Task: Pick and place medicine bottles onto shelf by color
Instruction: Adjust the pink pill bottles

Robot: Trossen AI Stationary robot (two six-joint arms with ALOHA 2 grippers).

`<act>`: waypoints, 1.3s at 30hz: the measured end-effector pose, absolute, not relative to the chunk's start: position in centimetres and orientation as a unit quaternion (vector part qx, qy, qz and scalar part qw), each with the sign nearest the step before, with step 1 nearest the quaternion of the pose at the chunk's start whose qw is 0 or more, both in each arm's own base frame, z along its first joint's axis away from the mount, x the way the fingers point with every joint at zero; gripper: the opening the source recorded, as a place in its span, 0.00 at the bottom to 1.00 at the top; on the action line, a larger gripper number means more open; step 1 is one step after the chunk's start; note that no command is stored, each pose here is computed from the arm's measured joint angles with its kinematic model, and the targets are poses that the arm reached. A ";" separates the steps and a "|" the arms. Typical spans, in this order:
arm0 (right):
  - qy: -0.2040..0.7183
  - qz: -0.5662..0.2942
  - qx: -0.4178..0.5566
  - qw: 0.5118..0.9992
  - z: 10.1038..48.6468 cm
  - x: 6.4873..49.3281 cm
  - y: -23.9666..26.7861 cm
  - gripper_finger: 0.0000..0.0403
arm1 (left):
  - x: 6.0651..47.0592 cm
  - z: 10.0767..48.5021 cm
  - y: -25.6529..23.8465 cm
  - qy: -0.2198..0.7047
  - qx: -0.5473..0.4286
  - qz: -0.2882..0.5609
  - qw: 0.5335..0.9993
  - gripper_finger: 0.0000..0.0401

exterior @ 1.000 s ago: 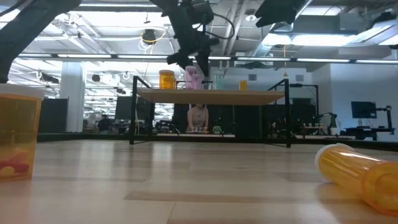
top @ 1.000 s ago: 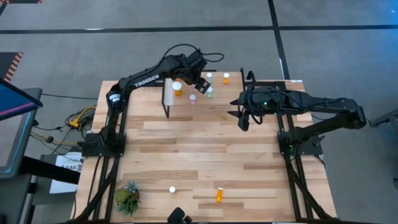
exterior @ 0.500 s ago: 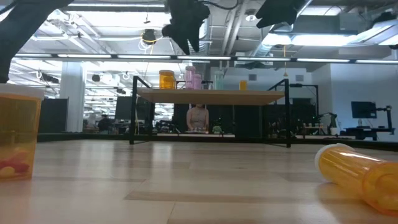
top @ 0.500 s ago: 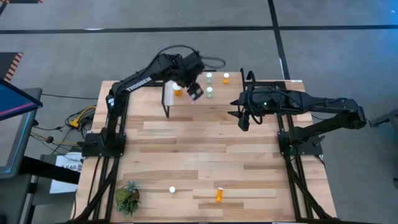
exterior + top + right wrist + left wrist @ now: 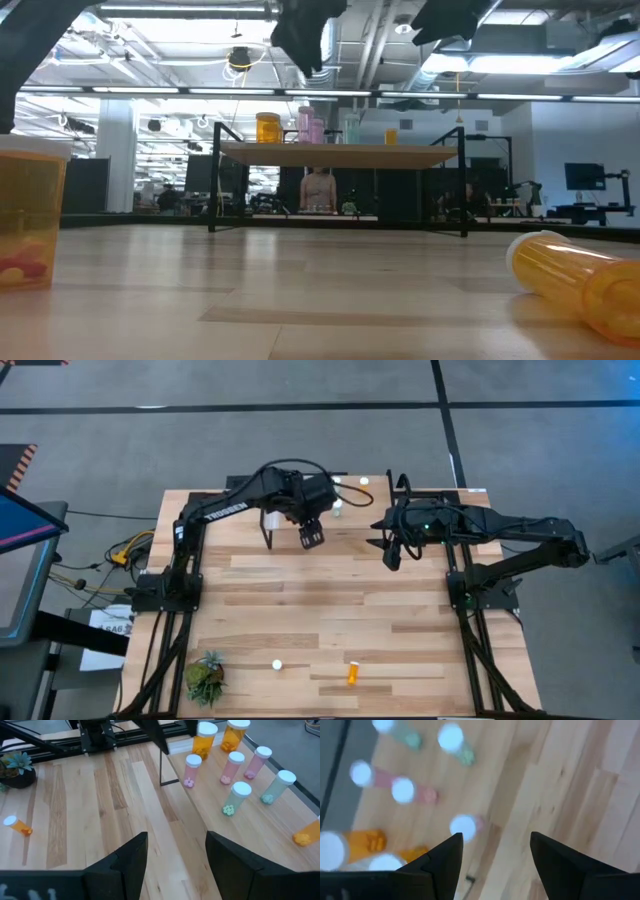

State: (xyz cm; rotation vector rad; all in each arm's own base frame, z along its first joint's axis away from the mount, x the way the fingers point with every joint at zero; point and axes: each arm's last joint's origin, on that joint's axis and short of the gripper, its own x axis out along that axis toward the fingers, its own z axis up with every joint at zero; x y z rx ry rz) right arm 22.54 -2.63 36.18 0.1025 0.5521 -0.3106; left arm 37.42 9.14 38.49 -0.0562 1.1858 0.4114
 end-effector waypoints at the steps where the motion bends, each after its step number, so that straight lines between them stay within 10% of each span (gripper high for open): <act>1: 0.272 -0.152 0.050 0.949 36.2 22.5 -2.6 0.55 | 37.6 38.7 9.1 0.544 -0.022 0.194 0.816 0.55; 39: 0.247 -0.130 0.045 0.959 36.6 22.9 -1.6 0.55 | 34.5 35.9 9.6 0.447 -0.085 0.260 0.851 0.45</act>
